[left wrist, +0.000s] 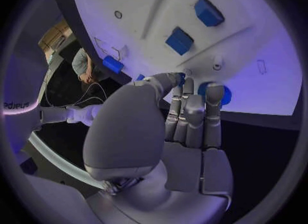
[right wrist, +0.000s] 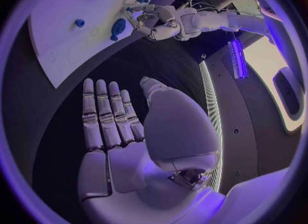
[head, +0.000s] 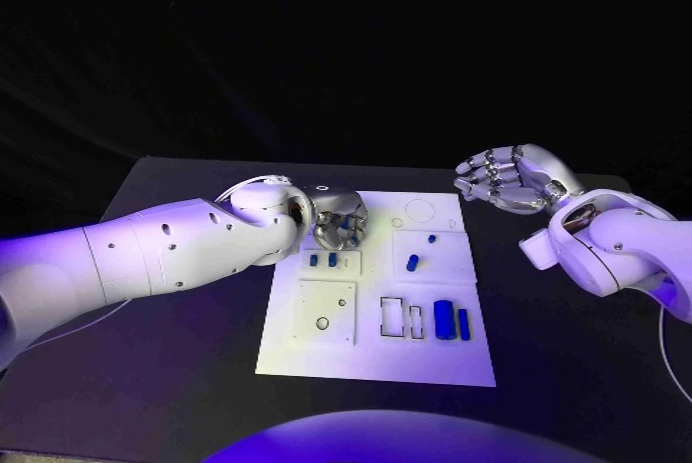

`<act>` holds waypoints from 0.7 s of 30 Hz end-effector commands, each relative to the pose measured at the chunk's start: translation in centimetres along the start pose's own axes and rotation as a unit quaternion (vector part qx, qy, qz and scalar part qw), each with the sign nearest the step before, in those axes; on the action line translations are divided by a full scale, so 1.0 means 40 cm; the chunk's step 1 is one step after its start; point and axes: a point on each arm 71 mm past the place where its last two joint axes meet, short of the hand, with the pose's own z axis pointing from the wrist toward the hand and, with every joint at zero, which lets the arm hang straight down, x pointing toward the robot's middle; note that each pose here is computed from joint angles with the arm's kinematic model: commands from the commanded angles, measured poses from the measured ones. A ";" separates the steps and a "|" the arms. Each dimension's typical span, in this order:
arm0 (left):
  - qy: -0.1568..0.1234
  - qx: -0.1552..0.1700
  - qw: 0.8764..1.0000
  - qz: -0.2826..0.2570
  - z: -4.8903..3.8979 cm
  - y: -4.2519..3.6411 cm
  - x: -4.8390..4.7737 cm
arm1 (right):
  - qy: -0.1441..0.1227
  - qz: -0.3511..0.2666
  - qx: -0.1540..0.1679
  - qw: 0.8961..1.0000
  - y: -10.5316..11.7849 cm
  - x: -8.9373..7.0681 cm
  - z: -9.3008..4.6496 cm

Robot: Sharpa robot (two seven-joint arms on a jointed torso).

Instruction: Assemble the parts on the task board

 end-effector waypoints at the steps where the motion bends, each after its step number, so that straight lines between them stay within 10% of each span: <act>1: -0.013 0.001 1.000 -0.025 -0.011 -0.002 -0.012 | 0.003 -0.002 -0.006 1.000 0.002 0.002 0.000; 21: -0.005 -0.049 0.998 -0.047 -0.101 0.089 -0.026 | 0.002 -0.001 -0.003 1.000 -0.001 -0.002 -0.002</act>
